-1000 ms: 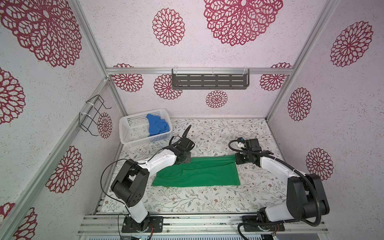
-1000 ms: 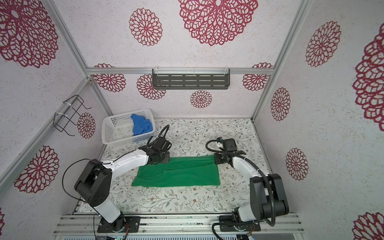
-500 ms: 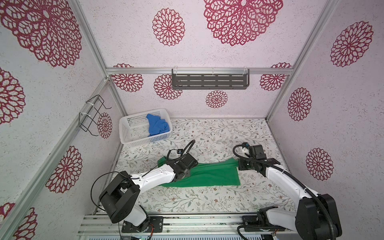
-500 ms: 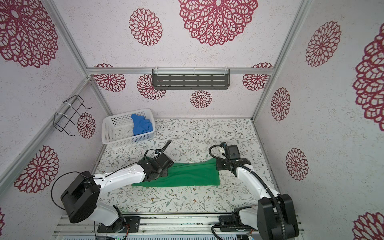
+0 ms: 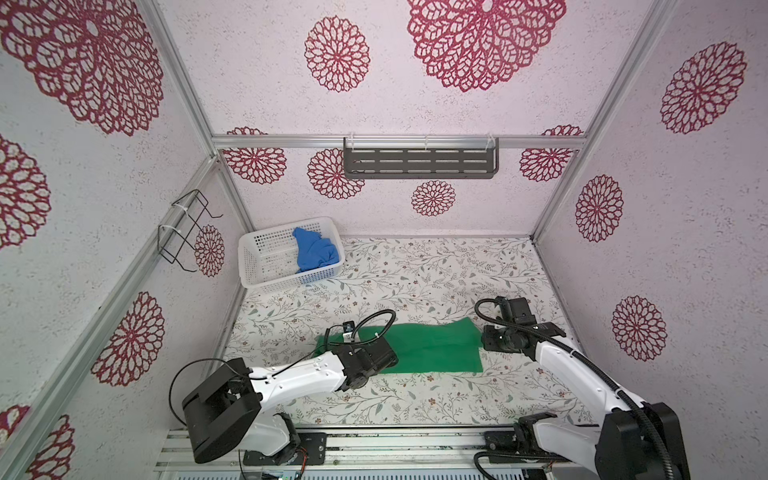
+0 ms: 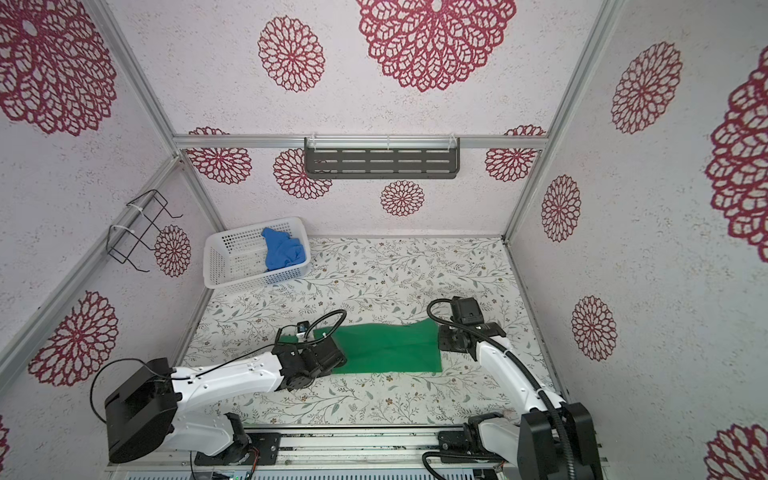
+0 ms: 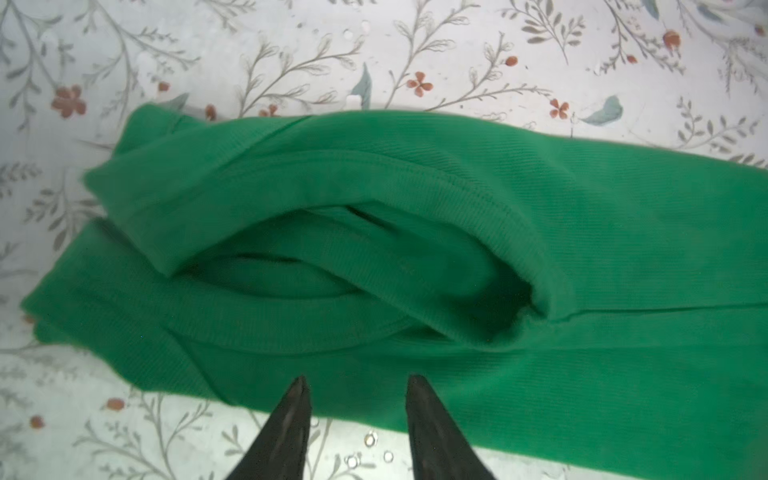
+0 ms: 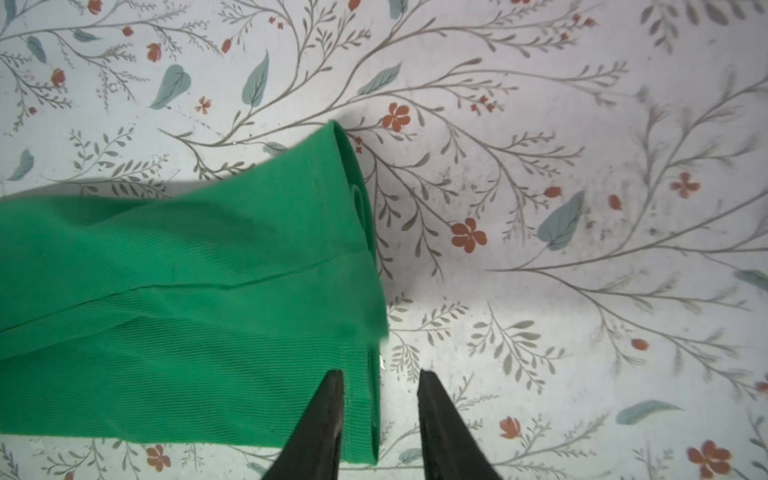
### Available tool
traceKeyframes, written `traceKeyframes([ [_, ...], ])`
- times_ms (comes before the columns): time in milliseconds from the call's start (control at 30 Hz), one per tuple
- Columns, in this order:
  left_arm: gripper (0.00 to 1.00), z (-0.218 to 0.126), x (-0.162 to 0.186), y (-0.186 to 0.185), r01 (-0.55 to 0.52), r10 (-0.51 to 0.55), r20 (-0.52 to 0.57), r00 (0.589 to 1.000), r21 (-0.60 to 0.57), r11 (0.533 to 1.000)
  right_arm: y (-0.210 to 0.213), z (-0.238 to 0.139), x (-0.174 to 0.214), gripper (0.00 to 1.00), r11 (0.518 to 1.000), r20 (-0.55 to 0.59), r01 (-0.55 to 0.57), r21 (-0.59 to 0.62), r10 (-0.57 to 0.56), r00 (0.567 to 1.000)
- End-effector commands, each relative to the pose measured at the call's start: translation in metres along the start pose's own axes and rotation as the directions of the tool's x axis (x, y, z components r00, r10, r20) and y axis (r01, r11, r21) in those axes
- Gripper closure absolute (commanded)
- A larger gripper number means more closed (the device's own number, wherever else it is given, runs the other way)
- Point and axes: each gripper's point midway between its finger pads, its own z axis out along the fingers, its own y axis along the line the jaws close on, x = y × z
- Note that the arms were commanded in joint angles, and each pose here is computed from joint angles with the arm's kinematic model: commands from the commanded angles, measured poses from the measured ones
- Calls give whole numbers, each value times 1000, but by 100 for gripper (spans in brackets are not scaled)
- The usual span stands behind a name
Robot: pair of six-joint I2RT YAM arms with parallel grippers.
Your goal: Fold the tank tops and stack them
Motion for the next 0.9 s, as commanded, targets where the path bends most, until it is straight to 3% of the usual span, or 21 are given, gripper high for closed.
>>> traceKeyframes([
  [0, 49, -19, -22, 24, 43, -37, 73, 997, -70, 997, -5, -17, -19, 55, 999, 52, -10, 43, 8, 999],
  [200, 48, -23, -60, 43, 48, -42, 76, 996, -86, 995, 14, -27, -39, 53, 999, 90, -8, -31, 11, 996],
  [333, 50, -6, -57, 66, 74, -74, -2, 997, -99, 992, 31, -17, -33, 53, 997, 59, -17, -80, 22, 998],
  [467, 50, 12, -49, 83, 109, -115, -59, 992, -101, 989, 28, -4, -27, 54, 997, 16, -58, -45, 59, 998],
  [733, 48, 43, -45, 77, 137, -143, -133, 981, -60, 989, 14, 6, -34, 62, 988, 3, -151, -23, 151, 989],
  [867, 57, 56, -43, 71, 127, -134, -158, 978, -54, 991, 10, 21, -24, 64, 987, -33, -160, -16, 159, 987],
])
